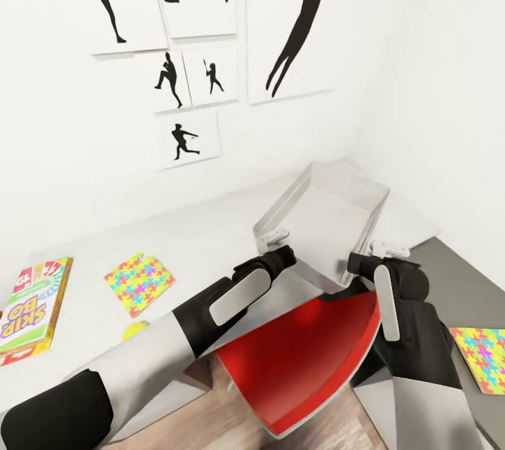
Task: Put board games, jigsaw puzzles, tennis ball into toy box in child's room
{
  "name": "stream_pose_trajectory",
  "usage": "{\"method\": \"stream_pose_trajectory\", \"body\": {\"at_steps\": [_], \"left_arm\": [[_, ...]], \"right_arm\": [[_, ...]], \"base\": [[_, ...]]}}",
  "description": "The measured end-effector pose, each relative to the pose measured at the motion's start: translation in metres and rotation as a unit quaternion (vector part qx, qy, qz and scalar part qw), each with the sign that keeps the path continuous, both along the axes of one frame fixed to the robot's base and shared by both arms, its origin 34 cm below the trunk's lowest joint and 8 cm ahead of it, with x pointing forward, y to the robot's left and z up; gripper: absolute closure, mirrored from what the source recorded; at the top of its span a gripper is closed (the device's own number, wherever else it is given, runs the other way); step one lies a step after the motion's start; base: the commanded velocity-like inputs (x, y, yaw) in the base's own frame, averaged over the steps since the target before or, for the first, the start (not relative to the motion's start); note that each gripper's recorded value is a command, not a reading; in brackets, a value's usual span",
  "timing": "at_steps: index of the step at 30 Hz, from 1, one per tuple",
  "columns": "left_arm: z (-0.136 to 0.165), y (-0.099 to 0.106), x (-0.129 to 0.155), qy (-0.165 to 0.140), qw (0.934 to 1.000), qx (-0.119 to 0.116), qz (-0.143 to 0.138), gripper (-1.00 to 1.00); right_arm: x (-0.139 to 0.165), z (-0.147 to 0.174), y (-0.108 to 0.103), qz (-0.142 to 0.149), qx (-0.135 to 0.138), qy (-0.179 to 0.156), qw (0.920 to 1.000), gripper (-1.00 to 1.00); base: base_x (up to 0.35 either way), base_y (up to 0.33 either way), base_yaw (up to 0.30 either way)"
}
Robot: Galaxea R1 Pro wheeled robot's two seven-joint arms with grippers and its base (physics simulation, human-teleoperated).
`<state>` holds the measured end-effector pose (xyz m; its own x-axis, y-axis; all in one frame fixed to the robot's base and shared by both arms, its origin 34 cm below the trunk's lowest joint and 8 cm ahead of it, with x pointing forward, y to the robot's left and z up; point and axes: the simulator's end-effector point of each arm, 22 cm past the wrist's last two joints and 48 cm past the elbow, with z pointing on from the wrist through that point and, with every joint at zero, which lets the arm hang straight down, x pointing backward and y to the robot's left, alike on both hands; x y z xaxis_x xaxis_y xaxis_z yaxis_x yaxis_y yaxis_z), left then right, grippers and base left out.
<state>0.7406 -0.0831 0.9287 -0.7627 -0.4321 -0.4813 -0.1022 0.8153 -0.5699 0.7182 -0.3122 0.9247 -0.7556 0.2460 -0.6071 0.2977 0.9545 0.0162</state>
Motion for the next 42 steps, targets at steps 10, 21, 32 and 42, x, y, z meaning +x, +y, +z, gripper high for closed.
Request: {"method": "stream_pose_trajectory", "body": {"at_steps": [10, 21, 32, 42], "left_arm": [[0.0000, 0.0000, -0.0001, 0.000, 1.0000, 0.000, 0.000, 1.00], [-0.0006, 0.0001, -0.0001, 0.001, 1.0000, 0.000, 0.000, 1.00], [-0.0003, 0.0001, -0.0001, 0.000, 1.0000, 0.000, 0.000, 1.00], [-0.0002, 0.0002, -0.0002, 0.000, 1.0000, 0.000, 0.000, 1.00]], "right_arm": [[-0.0001, 0.0000, 0.0000, 0.000, 0.000, 0.000, 1.0000, 1.00], [0.0000, -0.0006, 0.0001, 0.000, 0.000, 0.001, 1.0000, 1.00], [-0.0002, -0.0006, 0.0001, 0.000, 0.001, 0.001, 1.0000, 1.00], [-0.0001, -0.0003, 0.0002, 0.000, 0.000, 0.000, 1.0000, 1.00]], "base": [[-0.003, 0.271, 0.000], [-0.088, 0.269, 0.000], [-0.099, 0.252, 0.000], [-0.004, 0.102, 0.000]]}}
